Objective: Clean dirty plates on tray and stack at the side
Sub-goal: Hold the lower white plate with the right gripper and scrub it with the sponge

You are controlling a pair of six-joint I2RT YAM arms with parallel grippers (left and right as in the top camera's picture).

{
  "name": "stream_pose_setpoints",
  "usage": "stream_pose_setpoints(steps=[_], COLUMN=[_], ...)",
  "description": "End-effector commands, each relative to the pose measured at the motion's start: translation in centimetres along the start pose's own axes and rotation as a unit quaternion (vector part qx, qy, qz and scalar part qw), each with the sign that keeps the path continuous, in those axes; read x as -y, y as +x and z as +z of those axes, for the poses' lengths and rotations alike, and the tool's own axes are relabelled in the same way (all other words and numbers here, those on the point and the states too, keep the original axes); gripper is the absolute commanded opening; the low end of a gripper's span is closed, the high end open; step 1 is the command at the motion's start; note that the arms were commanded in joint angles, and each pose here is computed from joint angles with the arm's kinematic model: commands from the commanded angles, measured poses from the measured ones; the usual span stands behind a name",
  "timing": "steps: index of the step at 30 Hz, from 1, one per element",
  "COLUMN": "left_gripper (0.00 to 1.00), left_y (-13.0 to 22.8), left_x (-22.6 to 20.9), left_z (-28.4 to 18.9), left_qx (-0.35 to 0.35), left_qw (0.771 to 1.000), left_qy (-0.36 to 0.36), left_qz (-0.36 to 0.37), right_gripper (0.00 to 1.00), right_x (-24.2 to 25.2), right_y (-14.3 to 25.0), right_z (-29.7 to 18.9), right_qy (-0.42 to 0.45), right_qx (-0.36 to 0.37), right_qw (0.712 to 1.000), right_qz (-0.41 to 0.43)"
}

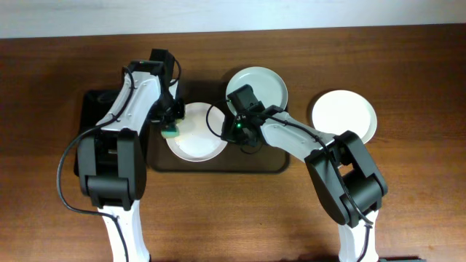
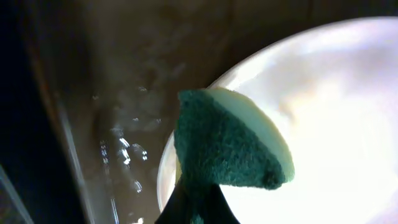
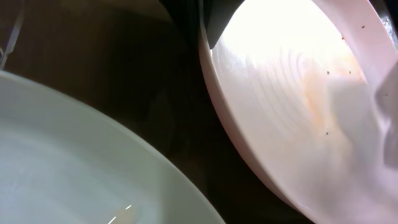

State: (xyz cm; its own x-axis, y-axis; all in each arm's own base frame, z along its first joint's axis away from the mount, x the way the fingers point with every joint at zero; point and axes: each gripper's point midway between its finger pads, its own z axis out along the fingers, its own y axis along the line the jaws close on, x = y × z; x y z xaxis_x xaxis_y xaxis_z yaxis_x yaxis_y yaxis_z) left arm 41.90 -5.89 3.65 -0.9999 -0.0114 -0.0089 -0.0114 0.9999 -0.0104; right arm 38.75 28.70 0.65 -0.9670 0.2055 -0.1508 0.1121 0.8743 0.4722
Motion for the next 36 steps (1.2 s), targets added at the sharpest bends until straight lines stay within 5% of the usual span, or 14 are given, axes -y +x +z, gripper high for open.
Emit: stream_pose_setpoints(steps=[1,6,12,18,20,24,27,31,36], left_gripper=[0.01,0.01,0.01,0.01,0.01,0.01,0.01,0.01,0.01], left_y=[0.9,1.6,3.4,3.5,2.0,0.3,-1.7,-3.5,-2.2], left_x=[-0.3,3.9,3.1,6.6,5.4,8.6,9.4,4.6,-1.1], left_z=[0.7,3.5,6.2,6.0,6.2,5.9,5.5,5.1,3.7], left_qx=[-0.014,-0.006,-0.011,-0.012,0.017,0.068,0.110,0.144,0.135], left_qw=[0.999,1.000,0.998,0.988,0.989,0.976,0.976,0.983,0.963], left_qy=[-0.036,0.006,-0.028,0.073,0.031,0.049,0.057,-0.078,-0.231], left_qz=[-0.032,0.003,-0.053,0.138,0.146,0.201,0.178,0.081,0.015], right_gripper=[0.04,0.04,0.04,0.04,0.04,0.04,0.04,0.04,0.04], right_x=[0.1,0.0,0.0,0.0,0.0,0.0,0.0,0.0,0.0], right_y=[0.2,0.3,0.3,0.1,0.1,0.1,0.1,0.1,0.1], right_z=[0.3,0.3,0.3,0.3,0.3,0.3,0.3,0.3,0.3], right_qy=[0.003,-0.001,-0.001,0.000,0.000,0.001,0.001,0.002,0.001], right_qx=[-0.004,-0.007,-0.006,-0.002,-0.002,-0.001,-0.001,-0.001,-0.001], right_qw=[1.000,1.000,1.000,1.000,1.000,1.000,1.000,1.000,1.000], right_qz=[-0.006,-0.006,-0.007,-0.007,-0.007,-0.007,-0.007,-0.007,-0.007])
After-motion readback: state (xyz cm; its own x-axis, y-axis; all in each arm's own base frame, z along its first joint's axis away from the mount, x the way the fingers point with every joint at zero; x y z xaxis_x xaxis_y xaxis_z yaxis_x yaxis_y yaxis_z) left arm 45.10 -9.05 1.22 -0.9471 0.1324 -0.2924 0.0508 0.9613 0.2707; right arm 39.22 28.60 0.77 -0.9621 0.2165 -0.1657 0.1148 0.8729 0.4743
